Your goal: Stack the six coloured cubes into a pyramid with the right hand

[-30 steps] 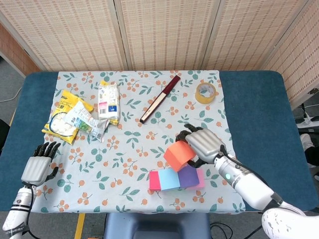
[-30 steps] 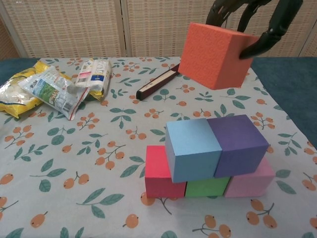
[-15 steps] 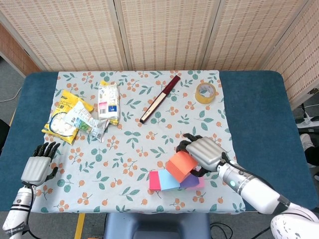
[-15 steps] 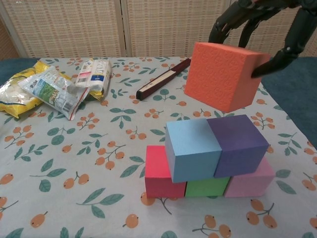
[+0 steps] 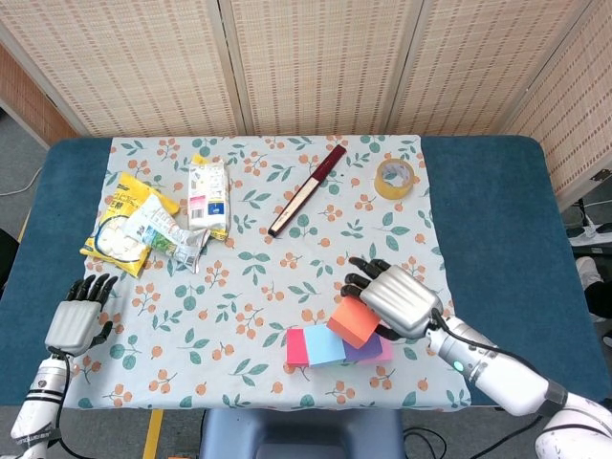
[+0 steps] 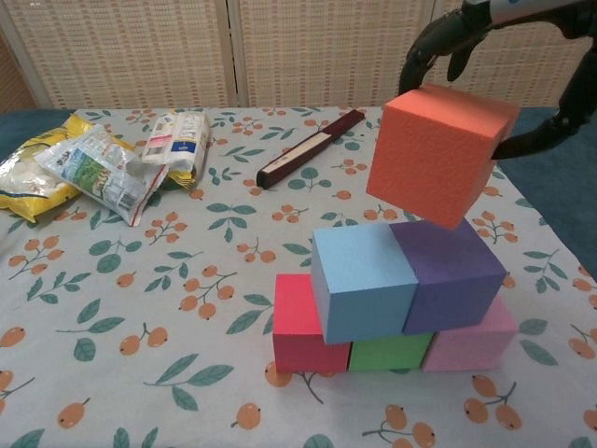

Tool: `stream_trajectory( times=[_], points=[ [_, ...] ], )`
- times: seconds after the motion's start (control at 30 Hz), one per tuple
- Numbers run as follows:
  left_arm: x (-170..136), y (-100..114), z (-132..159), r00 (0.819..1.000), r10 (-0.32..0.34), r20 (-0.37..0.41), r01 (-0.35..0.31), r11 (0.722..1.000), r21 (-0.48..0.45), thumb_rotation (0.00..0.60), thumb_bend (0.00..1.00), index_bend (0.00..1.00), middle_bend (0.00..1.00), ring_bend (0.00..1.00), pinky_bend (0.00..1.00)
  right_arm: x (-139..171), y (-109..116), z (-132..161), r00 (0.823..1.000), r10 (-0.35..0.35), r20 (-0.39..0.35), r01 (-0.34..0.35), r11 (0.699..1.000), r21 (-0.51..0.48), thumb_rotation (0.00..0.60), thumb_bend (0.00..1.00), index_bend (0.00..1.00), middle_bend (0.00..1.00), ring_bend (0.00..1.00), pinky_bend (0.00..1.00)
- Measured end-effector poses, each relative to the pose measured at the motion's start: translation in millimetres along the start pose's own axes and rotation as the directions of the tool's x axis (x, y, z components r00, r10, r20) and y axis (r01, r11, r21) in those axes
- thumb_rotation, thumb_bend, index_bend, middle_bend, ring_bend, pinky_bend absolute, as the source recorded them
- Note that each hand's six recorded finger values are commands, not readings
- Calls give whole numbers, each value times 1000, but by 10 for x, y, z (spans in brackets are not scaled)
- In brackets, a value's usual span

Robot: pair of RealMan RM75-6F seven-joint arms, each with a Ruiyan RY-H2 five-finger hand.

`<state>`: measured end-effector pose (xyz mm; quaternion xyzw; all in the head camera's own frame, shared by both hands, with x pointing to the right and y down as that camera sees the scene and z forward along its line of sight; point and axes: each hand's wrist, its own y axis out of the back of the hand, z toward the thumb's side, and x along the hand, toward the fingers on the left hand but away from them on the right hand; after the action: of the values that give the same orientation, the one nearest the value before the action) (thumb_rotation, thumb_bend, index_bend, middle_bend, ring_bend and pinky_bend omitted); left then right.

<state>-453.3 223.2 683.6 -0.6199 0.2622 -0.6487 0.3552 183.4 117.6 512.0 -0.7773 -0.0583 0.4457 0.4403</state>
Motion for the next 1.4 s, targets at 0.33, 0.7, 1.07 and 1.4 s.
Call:
stream_trajectory(
  times=[0.33, 0.7, 1.07, 1.4],
  points=[
    [79, -96, -2, 1000, -20, -19, 21, 999, 41, 600, 415, 0, 57, 9, 100, -143, -111, -369, 982, -130, -138, 135, 990, 32, 600, 400, 748, 167, 0, 194],
    [144, -183, -4, 998, -25, -49, 30, 995, 91, 600, 414, 0, 57, 9, 100, -94, -86, -616, 858, -297, -419, 346, 937, 43, 600, 400, 737, 162, 0, 196],
    [165, -241, 13, 998, -36, -55, 42, 993, 108, 600, 416, 0, 57, 9, 100, 92, -315, -423, 729, -278, -626, 391, 919, 47, 600, 400, 725, 161, 0, 218],
    [171, -213, 17, 998, -18, -54, 24, 994, 108, 600, 414, 0, 57, 9, 100, 18, -301, -427, 727, -241, -642, 394, 913, 103, 600, 400, 721, 161, 0, 230]
  ],
)
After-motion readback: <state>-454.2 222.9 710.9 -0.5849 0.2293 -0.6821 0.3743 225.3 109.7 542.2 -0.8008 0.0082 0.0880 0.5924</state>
